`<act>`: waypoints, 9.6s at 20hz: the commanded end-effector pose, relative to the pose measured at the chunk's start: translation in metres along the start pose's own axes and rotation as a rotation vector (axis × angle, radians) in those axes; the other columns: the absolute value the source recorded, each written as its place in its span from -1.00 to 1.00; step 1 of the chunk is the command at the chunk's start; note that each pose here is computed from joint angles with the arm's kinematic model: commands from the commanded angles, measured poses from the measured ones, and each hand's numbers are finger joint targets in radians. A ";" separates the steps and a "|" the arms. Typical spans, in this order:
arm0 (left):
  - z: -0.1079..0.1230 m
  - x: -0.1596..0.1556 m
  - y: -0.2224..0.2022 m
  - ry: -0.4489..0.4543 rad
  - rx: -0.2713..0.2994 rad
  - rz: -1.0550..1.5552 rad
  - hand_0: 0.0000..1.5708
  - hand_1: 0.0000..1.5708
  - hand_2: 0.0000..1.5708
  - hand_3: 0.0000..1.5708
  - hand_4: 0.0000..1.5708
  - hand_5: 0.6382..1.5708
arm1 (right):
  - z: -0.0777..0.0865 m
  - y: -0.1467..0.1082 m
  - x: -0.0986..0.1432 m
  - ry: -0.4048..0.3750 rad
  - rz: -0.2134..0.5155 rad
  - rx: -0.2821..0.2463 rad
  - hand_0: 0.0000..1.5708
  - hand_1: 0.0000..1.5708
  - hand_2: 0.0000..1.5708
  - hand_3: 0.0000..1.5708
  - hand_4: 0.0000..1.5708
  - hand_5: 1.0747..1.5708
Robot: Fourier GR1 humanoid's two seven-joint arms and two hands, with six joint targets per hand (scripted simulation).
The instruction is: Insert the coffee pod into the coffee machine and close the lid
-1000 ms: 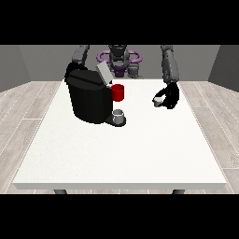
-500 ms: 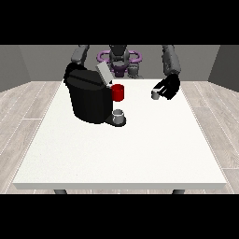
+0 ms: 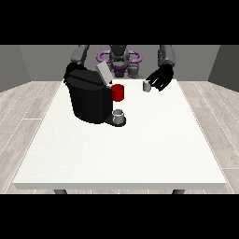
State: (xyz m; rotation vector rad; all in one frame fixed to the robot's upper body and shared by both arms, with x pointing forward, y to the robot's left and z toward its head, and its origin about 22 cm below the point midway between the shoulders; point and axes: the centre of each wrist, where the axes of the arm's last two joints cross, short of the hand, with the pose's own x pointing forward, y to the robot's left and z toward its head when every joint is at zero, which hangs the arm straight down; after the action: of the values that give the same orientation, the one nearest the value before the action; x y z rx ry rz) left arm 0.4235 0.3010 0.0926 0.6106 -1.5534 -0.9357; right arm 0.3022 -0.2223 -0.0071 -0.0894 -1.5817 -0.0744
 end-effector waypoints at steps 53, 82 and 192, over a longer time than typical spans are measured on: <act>-0.055 0.113 0.084 -0.060 0.121 -0.042 0.54 0.54 0.61 0.52 -0.37 1.00 | -0.015 0.013 0.038 -0.146 -0.018 -0.009 -1.00 -1.00 -1.00 -1.00 -0.42 1.00; -0.049 0.104 0.100 -0.105 0.066 -0.178 -1.00 -1.00 -0.52 -0.86 -1.00 1.00 | -0.018 0.008 0.047 -0.180 -0.011 -0.007 -1.00 -1.00 -1.00 -1.00 -0.41 1.00; 0.122 -0.006 -0.088 -0.007 0.130 0.932 -1.00 -1.00 -1.00 -1.00 -0.76 1.00 | -0.098 0.045 0.098 -0.165 0.225 0.340 -1.00 -1.00 -1.00 -1.00 -0.73 1.00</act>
State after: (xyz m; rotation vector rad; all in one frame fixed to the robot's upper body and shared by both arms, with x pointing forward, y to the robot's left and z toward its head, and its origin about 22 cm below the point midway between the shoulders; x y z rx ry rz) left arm 0.3014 0.2809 0.0217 -0.0511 -1.6840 -0.1191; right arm 0.3994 -0.1971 0.0876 0.0169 -1.7366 0.3427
